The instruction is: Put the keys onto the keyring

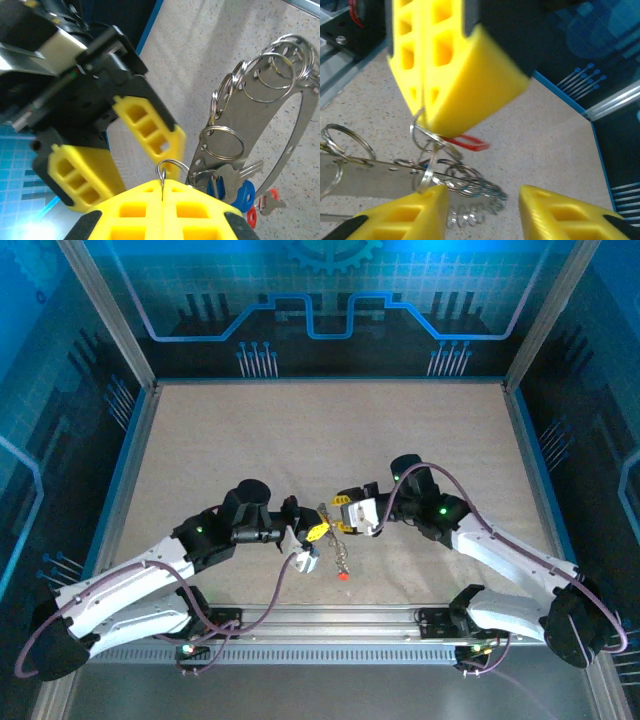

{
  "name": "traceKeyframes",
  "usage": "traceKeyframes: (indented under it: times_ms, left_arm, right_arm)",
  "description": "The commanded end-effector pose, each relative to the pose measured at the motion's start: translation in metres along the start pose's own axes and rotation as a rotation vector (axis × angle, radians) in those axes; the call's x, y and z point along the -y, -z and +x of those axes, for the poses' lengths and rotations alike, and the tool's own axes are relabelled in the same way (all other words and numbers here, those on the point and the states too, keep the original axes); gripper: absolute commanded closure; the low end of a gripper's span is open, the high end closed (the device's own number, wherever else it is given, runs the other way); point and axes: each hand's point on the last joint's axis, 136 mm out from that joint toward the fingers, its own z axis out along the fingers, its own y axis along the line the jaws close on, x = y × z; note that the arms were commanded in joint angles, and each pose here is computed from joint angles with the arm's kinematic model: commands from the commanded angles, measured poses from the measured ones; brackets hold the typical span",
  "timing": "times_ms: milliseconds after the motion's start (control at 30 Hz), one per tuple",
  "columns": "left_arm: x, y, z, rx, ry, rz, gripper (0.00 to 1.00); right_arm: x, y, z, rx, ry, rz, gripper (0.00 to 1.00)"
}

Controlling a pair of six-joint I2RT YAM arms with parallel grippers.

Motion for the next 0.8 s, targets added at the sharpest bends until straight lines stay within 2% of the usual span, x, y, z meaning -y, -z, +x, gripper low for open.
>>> traceKeyframes:
  times_ms: [0, 200, 533, 767]
  left_arm:
    - [-0.03, 0.014, -0.026, 0.112, -0.07, -0.073, 1.0]
    - [-0.028, 0.016, -0.034, 0.154, -0.081, -0.036, 1.0]
    - [-0.028, 0.018, -0.036, 0.165, -0.068, -0.027, 1.0]
    - [-0.029, 0.018, -0.039, 0.184, -0.065, -0.026, 1.0]
  right_arm:
    - [-0.01, -0.007, -0.012, 0.051, 0.07, -0.073, 0.55]
    - [-0.01, -0.011, -0.016, 0.063, 0.095, -0.074, 0.55]
    - [-0.004, 0.011, -0.017, 0.054, 0.098, 0.004, 0.53]
    - [-0.004, 0.021, -0.03, 0.11, 0.122, 0.013, 0.53]
